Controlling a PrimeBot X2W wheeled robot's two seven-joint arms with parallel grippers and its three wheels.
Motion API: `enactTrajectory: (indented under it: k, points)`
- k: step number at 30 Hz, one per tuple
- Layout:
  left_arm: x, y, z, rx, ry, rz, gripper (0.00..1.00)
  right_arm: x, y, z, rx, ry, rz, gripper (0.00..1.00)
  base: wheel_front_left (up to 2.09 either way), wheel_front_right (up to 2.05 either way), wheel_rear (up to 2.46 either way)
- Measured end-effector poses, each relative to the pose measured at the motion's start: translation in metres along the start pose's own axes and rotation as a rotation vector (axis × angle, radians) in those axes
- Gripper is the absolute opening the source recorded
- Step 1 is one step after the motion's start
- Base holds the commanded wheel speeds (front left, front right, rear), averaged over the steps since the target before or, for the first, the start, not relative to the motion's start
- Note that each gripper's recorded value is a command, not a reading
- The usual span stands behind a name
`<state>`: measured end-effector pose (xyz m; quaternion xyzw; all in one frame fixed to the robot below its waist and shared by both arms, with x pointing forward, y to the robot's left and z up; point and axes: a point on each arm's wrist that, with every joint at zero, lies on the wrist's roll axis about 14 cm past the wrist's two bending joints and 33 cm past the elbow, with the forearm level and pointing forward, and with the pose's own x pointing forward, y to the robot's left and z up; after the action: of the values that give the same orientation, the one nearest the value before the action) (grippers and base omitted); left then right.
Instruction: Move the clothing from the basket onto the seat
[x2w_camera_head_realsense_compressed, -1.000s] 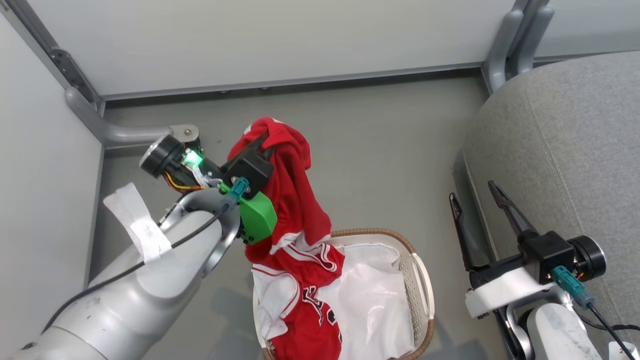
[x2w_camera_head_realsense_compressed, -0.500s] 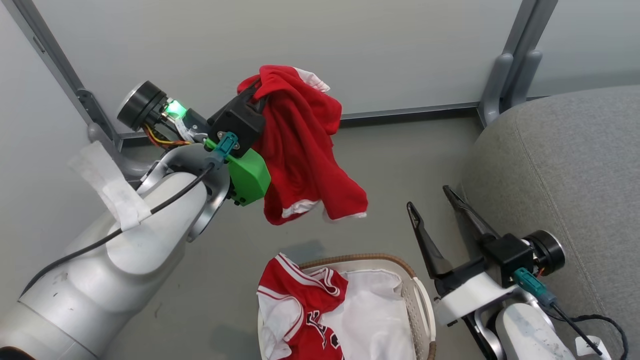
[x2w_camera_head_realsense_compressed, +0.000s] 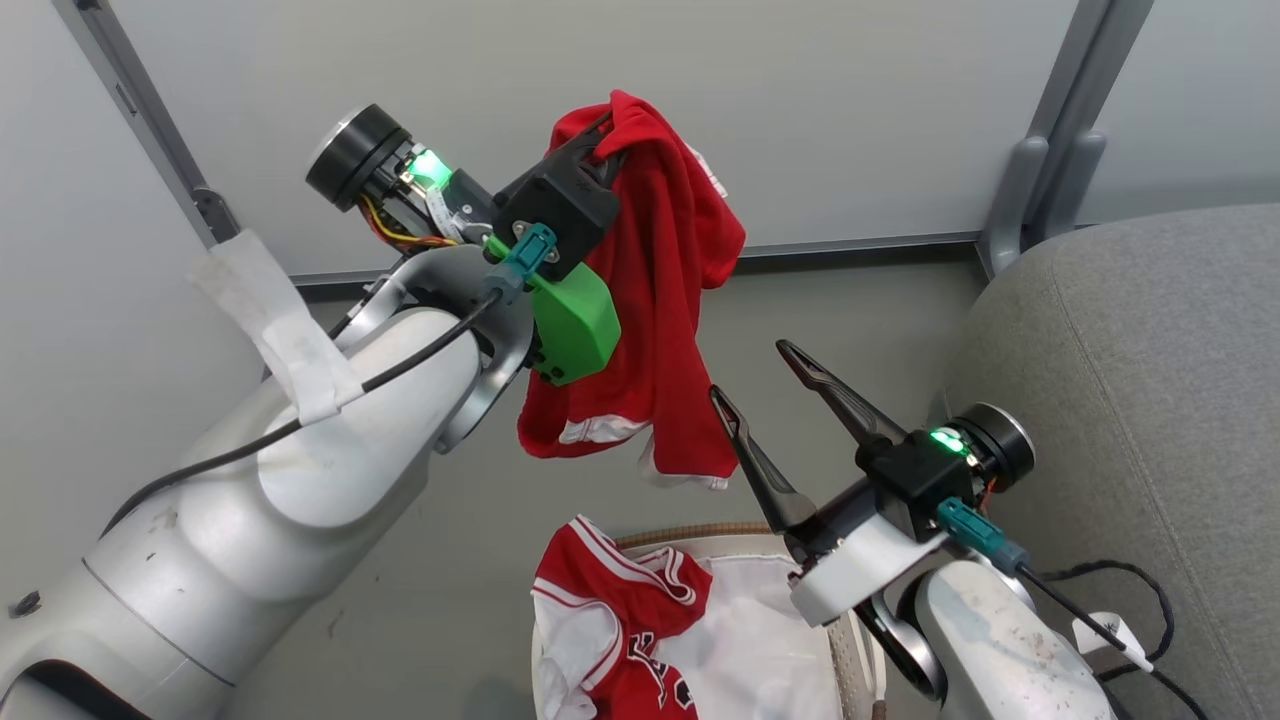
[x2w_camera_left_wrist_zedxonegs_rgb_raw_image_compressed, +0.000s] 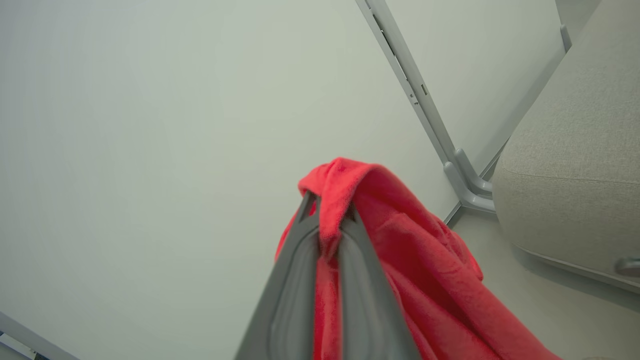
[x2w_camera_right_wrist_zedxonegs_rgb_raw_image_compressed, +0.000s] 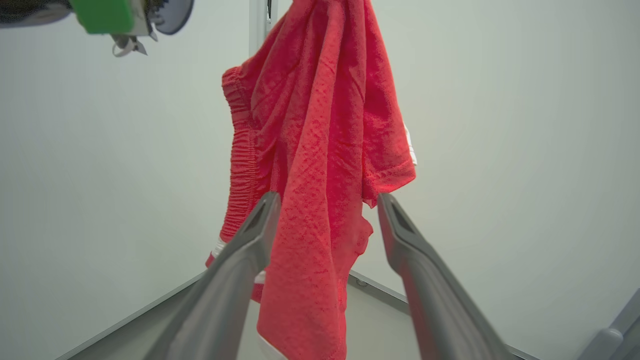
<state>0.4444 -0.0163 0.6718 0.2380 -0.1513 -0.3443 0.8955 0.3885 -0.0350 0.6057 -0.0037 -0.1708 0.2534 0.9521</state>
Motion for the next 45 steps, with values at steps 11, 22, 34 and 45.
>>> enactTrajectory:
  k: [11, 22, 34, 45]
  points:
    - [-0.005, -0.014, 0.016, -0.026, -0.030, -0.027, 0.00, 0.036, 0.002, -0.002, -0.044, 0.016, 0.061, 1.00, 0.00, 0.00, 0.00]
    - [-0.009, -0.033, 0.038, -0.064, -0.104, -0.073, 0.00, 0.049, 0.010, -0.017, -0.036, 0.067, 0.098, 0.25, 0.00, 0.00, 0.00]
    - [-0.022, -0.039, 0.002, -0.212, -0.068, -0.023, 0.00, 0.052, -0.001, -0.016, -0.005, 0.065, 0.065, 0.00, 0.00, 0.00, 0.00]
    - [-0.044, -0.051, -0.049, -0.363, -0.027, 0.065, 1.00, 0.051, -0.028, -0.013, -0.020, 0.052, -0.014, 0.00, 0.00, 0.00, 0.00]
